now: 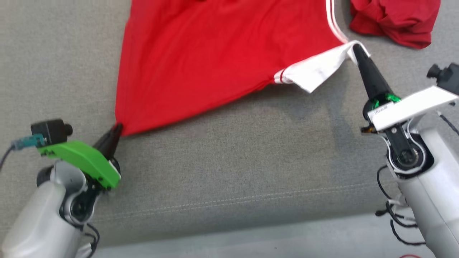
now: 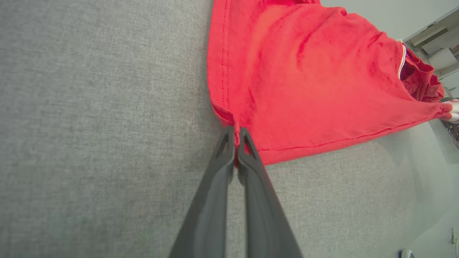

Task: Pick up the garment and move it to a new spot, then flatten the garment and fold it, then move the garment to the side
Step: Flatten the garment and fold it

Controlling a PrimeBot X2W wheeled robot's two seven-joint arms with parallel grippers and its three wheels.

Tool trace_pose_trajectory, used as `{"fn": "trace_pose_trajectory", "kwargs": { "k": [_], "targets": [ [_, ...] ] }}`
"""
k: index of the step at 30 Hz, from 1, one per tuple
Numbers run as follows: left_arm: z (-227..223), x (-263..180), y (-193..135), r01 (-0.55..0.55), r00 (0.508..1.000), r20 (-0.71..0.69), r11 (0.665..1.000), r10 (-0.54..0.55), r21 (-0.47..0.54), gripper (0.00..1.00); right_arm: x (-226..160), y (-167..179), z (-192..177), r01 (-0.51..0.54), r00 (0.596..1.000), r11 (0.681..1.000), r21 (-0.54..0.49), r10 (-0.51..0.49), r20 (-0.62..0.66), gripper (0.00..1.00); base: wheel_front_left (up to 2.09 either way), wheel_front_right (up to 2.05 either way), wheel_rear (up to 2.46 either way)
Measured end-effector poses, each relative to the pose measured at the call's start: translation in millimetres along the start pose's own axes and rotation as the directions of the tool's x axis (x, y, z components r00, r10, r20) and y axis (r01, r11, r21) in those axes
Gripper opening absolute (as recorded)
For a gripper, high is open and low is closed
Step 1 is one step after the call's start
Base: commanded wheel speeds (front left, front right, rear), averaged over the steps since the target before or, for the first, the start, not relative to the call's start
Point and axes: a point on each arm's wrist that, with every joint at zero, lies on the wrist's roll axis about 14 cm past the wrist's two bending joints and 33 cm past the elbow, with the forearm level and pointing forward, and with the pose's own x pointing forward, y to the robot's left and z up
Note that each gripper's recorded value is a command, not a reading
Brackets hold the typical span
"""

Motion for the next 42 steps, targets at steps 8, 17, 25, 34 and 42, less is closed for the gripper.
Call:
{"fn": "trace_pose_trajectory", "kwargs": {
  "k": [8,17,25,34,42],
  "targets": [
    [-24.2,-46.6,0.4,-0.015,0.999,-0.033,1.000,0.015,0.014,0.00,-55.6,-1.3,11.4,0.016,1.000,1.000,-0.004,-0.016,0.005,0.00,0.00,0.00,0.00],
    [-49.5,-91.9,5.6,-0.038,0.995,-0.094,0.999,0.036,-0.024,0.00,-115.7,-21.6,-8.6,0.096,0.990,0.995,0.016,-0.094,-0.105,0.00,0.00,0.00,0.00],
    [-68.6,-106.2,-4.1,-0.011,0.988,-0.157,0.999,0.005,-0.033,0.00,-130.2,-17.2,-20.7,0.081,0.981,0.997,-0.001,-0.080,-0.178,0.00,0.00,0.00,0.00],
    [-93.0,-109.6,11.5,-0.059,0.965,-0.259,0.997,0.042,-0.056,0.00,-149.9,-42.7,-51.5,0.141,0.930,0.988,-0.059,-0.153,-0.333,0.00,0.00,0.00,0.00],
    [-99.2,-100.1,16.7,-0.067,0.956,-0.287,0.997,0.057,-0.024,0.00,-147.9,-55.2,-56.6,0.174,0.919,0.983,-0.066,-0.186,-0.346,0.00,0.00,0.00,0.00]
  ]
}}
